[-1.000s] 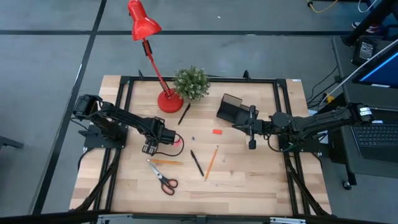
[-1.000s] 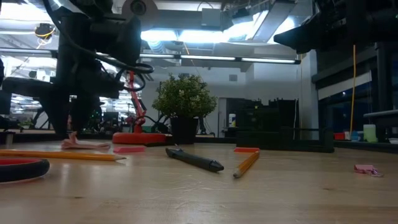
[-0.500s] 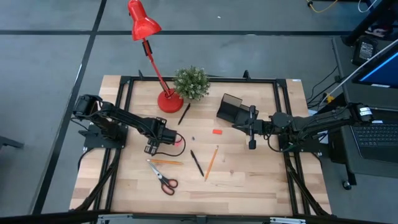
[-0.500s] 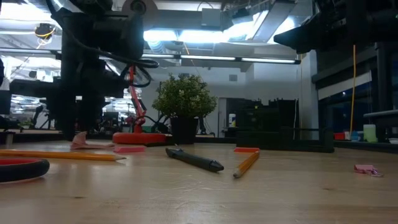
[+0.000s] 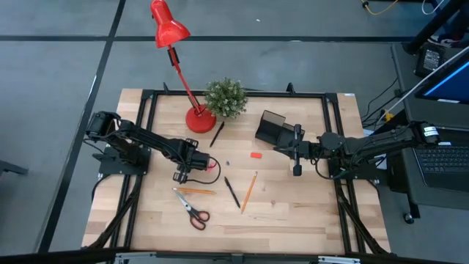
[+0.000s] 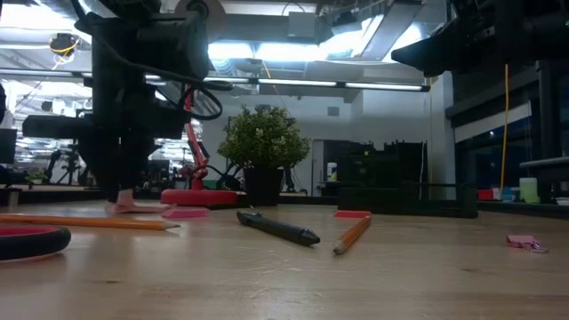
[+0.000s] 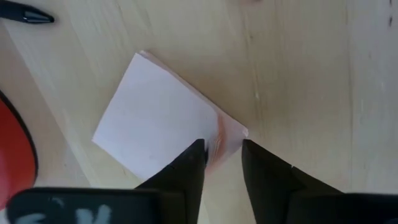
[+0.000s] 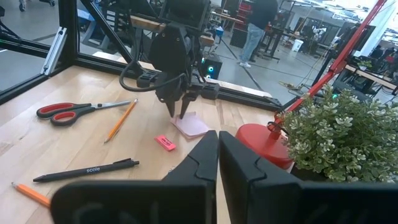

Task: Pick and place office supplies into organizer
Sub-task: Put the pink sticky notes into the black desk organizer

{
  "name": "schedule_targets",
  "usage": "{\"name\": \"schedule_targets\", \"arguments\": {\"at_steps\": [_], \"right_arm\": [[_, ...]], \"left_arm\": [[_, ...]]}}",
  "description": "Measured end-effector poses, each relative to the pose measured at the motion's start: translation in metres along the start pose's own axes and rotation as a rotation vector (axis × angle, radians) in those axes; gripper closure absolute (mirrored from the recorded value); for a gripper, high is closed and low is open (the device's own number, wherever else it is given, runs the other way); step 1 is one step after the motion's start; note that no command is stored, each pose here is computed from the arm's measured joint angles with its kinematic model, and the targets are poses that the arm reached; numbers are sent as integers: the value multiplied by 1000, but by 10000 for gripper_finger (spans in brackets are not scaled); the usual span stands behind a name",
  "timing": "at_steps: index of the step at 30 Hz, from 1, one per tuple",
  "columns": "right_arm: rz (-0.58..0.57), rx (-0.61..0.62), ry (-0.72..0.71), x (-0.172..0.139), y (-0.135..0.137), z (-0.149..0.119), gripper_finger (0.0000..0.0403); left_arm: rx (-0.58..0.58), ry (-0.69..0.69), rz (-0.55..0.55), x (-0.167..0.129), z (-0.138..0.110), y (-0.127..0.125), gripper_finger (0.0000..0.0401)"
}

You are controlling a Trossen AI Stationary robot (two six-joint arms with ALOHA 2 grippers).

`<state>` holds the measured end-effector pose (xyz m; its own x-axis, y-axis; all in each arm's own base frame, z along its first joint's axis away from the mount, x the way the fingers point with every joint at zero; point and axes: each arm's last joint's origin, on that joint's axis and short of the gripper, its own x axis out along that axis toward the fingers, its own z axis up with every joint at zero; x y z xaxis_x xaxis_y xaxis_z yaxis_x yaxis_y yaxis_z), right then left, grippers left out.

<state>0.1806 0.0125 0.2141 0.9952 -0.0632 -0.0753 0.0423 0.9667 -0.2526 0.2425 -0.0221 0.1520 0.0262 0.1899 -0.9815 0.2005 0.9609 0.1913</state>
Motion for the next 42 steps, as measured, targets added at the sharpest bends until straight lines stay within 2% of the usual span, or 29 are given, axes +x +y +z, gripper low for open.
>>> {"name": "schedule_targets", "arguments": {"at_steps": [7, 13, 22, 29, 42], "right_arm": [[0, 0, 0, 0, 0, 0, 384], [0, 3, 0, 0, 0, 0, 384], [0, 3, 0, 0, 0, 0, 384], [0, 6, 0, 0, 0, 0, 384], [0, 7, 0, 0, 0, 0, 384]], "left_arm": [[-28, -5, 42, 0, 1, 1, 345], [-29, -9, 42, 0, 1, 1, 353], [-31, -16, 45, 0, 2, 0, 315], [-40, -13, 127, -1, 2, 0, 284], [-81, -5, 159, -2, 1, 1, 278]]}}
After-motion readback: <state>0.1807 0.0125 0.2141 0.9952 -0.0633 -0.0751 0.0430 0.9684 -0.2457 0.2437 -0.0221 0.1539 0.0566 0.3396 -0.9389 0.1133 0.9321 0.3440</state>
